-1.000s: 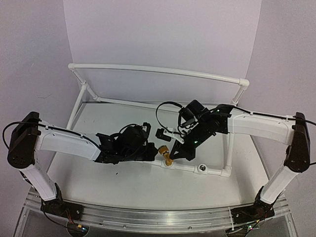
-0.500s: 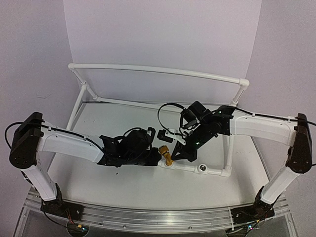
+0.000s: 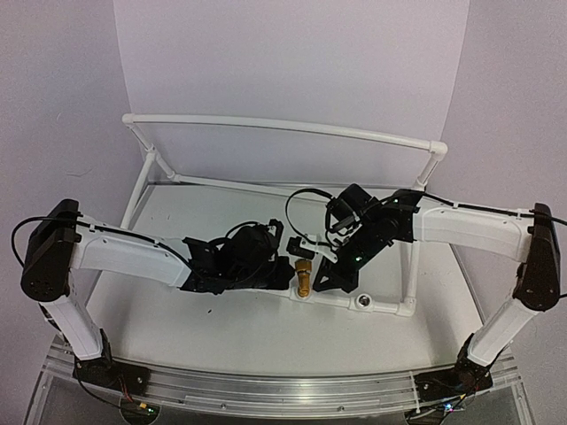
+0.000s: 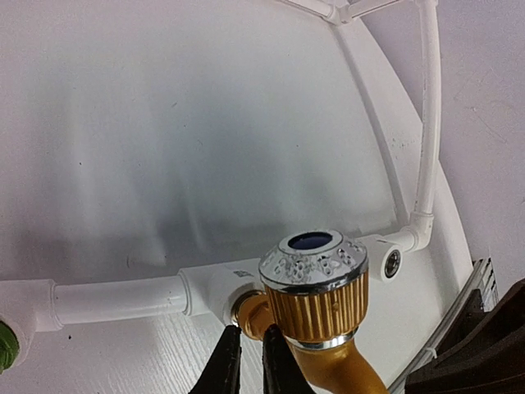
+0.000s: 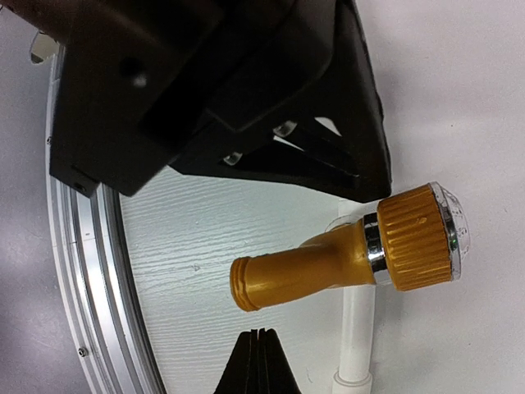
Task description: Install the water faucets
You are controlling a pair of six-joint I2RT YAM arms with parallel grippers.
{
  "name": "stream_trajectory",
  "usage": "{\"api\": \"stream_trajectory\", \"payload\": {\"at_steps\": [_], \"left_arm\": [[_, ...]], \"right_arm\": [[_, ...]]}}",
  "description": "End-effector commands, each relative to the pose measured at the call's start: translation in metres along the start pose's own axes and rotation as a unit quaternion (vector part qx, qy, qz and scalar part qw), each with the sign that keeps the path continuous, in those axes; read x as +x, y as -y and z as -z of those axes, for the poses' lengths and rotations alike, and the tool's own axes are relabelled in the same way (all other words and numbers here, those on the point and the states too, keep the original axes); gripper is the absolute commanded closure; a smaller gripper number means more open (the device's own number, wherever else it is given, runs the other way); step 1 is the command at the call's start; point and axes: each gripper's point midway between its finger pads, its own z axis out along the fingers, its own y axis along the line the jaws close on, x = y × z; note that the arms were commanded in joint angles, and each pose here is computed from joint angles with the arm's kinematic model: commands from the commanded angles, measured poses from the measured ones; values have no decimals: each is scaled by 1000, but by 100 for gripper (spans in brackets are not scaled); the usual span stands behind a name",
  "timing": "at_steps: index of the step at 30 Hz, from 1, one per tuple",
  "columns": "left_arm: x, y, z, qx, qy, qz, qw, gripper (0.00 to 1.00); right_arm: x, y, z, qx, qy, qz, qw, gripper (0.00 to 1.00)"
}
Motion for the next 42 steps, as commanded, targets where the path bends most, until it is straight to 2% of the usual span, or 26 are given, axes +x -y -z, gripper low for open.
{"api": "stream_trajectory", "payload": {"at_steps": [1, 9, 21, 27, 34, 38, 42], "left_arm": [[-30, 12, 8, 11, 44, 5, 999, 88], [-35, 30, 0, 56, 40, -18, 997, 87], [-44, 42, 0, 96, 28, -47, 994, 86], [-49, 42, 40, 106, 39, -50, 992, 84], [-12, 71, 82, 107, -6, -139, 984, 79], [12, 84, 87, 110, -38, -159, 980, 75], [26, 78, 78, 78, -60, -166, 981, 62]], "right_arm": [[12, -1, 2, 4, -17, -2, 1000, 100], [-4, -2, 14, -10, 11, -4, 1000, 100], [-21, 46, 69, 23, 71, -40, 996, 100], [-21, 72, 54, 25, 60, -72, 995, 100], [-25, 84, 27, -7, 55, -90, 994, 100], [-29, 85, 13, -36, 56, -104, 992, 100], [-33, 84, 5, -59, 60, -110, 990, 100]]}}
